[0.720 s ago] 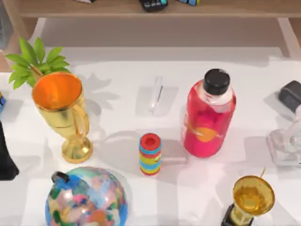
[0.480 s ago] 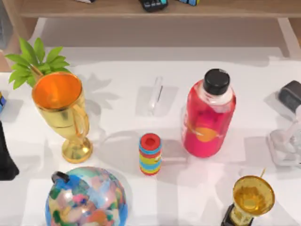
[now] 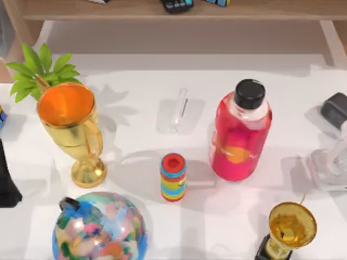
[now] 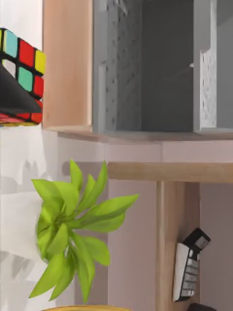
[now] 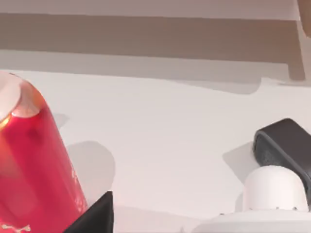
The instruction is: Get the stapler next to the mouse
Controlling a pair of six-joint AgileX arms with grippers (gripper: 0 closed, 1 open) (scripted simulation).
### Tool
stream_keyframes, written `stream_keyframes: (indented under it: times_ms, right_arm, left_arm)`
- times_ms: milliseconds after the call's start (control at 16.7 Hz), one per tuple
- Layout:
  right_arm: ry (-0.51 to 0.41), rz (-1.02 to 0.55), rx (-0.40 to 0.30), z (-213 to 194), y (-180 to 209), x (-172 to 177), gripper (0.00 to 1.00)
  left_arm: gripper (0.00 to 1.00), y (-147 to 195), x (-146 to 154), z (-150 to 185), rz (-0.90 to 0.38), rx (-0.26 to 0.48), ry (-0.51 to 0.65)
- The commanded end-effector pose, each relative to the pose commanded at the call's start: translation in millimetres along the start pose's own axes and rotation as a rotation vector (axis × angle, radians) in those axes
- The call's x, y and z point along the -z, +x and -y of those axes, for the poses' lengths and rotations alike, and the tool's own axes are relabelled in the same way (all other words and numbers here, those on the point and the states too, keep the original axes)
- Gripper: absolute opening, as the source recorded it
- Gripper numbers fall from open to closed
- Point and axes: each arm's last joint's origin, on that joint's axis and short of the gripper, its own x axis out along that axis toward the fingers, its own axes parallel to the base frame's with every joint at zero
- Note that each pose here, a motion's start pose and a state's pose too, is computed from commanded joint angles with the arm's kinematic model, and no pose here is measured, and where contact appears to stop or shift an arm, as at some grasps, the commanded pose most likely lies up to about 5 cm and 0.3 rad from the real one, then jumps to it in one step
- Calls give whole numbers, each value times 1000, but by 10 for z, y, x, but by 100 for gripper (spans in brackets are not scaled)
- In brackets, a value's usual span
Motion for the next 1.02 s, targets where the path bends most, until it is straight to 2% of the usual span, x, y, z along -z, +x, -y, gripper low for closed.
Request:
stream_keyframes:
  times_ms: [240,480,720,1020]
  right_arm:
    - [36,-214,-67,-289,276,-627,100]
    - [80,-407,-77,-740,828,-1211,100]
    - [131,-562,-31,-1307,1576,-1523,100]
    - [203,-701,89,-1944,2510,-1395,100]
  left_arm:
    - [100,0,0,0,0,0,0]
    - [100,0,0,0,0,0,0]
    - [100,0,0,0,0,0,0]
    - [100,0,0,0,0,0,0]
